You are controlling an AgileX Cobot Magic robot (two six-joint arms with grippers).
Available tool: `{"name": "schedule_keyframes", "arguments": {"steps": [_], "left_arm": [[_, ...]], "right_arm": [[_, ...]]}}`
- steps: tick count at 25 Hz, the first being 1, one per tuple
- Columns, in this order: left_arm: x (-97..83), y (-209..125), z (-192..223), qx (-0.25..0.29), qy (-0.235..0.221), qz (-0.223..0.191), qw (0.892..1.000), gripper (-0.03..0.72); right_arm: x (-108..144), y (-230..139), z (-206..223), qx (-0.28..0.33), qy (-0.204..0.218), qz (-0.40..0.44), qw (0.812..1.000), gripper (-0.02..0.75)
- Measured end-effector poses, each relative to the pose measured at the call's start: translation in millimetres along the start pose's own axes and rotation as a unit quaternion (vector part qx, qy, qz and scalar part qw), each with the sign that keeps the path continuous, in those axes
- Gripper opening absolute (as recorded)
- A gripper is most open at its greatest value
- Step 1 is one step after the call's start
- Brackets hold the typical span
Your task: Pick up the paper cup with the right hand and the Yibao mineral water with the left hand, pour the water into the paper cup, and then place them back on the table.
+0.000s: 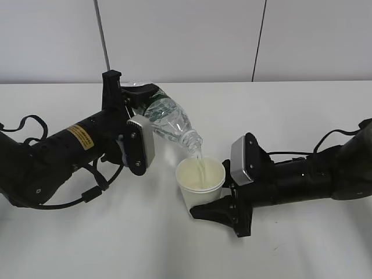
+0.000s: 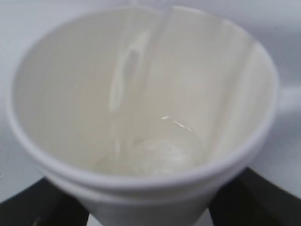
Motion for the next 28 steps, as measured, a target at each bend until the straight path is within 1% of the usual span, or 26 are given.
{"name": "schedule_keyframes", "arguments": {"steps": [28], "left_arm": [[1.2,-0.1,0.0,0.000,0.003,0.002,1.000,0.389]], "right_arm": [[0.4,-0.2,-1.4,-0.001,0.004,-0.002,1.000,0.512]]}}
Point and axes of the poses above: a point on each arm's last joint axis where the gripper is mounted, z pointing out along that axis toward the gripper, x along the wrist's bending axis when the last joint is at zero, y = z × x, the point moved 9 cm from there along z, pointing out along that axis toward the gripper, and after that the axes turned 15 degrees about z, right-handed, at the moved point
